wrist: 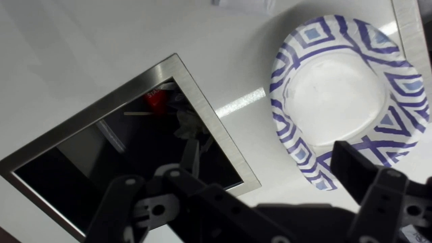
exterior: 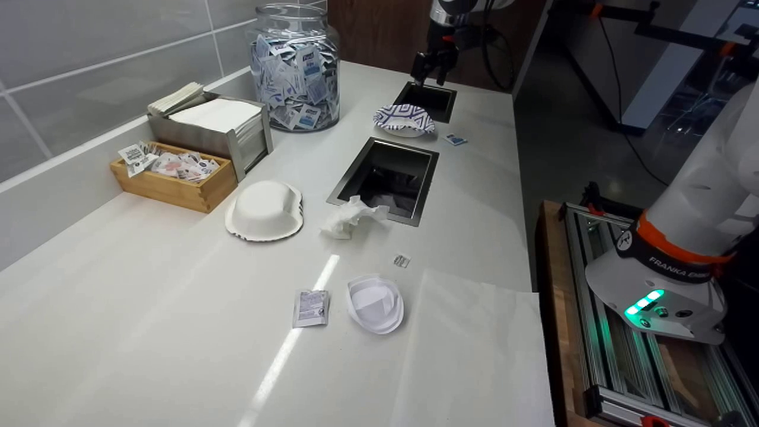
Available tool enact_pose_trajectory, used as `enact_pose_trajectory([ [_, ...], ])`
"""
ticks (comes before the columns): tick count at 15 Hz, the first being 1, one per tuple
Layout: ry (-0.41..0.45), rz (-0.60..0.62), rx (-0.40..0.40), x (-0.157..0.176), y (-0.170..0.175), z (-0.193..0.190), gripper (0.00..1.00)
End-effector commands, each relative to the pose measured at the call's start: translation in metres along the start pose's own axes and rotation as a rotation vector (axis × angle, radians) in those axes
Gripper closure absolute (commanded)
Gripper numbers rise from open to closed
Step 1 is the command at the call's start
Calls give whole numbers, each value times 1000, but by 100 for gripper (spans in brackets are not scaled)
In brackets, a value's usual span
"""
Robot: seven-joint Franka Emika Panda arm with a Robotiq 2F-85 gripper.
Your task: Pick up the paper bowl, press the paper bowl on the kitchen counter three times and put it into the left bin
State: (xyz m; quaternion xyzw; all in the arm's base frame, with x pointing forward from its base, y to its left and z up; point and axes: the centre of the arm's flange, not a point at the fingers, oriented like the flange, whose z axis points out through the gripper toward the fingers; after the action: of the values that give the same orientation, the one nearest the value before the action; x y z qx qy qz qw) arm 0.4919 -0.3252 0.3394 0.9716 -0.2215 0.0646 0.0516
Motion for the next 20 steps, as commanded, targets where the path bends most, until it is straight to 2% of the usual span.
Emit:
enact_pose_trajectory([
  [1,9,-66,8,24,-9,23,0],
  [5,2,-120,21,35,-27,42,1],
  [6,-1,-130,23,36,-31,46,4],
  [10,-15,-164,36,41,-42,61,47],
  [15,-23,-182,36,43,-43,67,85],
  [17,-24,-185,36,43,-42,68,97],
  [20,-22,-183,38,44,-38,66,100],
])
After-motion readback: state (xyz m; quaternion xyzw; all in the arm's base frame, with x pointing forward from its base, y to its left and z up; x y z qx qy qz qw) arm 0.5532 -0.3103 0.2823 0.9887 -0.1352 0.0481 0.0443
